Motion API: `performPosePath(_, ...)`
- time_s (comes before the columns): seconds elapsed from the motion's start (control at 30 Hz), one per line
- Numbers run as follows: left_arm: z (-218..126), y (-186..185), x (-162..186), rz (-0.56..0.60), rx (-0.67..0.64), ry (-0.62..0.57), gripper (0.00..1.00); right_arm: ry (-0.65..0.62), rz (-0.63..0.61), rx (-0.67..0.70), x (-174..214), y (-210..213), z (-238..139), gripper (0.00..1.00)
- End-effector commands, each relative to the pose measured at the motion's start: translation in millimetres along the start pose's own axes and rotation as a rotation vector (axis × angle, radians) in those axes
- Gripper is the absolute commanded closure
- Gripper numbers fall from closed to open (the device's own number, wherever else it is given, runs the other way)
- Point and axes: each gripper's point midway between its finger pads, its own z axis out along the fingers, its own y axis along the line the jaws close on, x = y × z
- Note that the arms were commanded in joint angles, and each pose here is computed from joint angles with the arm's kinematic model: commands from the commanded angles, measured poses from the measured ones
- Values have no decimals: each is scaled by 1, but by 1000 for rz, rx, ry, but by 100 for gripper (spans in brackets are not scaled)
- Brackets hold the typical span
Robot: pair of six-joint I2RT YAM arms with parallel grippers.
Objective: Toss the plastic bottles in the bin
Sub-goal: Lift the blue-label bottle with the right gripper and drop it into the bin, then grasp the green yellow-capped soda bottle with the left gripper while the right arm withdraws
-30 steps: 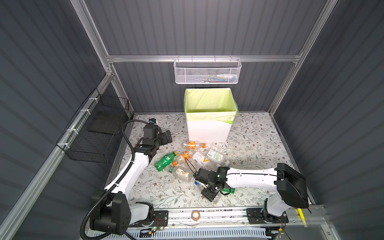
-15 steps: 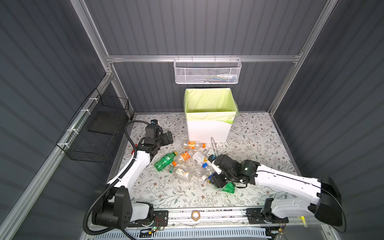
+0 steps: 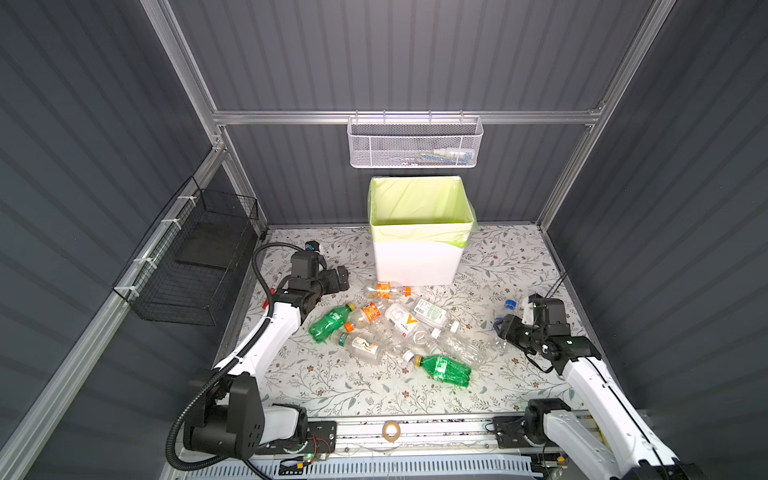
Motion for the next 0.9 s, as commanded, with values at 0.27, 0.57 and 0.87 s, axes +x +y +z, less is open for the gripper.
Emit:
performPosePath(0.27, -6, 8, 30, -34, 3, 49, 1, -287, -189, -352, -162, 170, -116, 49)
performPosePath(0.57, -6, 8, 30, -23, -4, 61, 0, -262, -142, -691, -245, 306, -150, 1)
performPosePath(0.87, -7, 9, 50, 40, 3, 164, 0, -292, 6, -624, -243, 225, -123, 1)
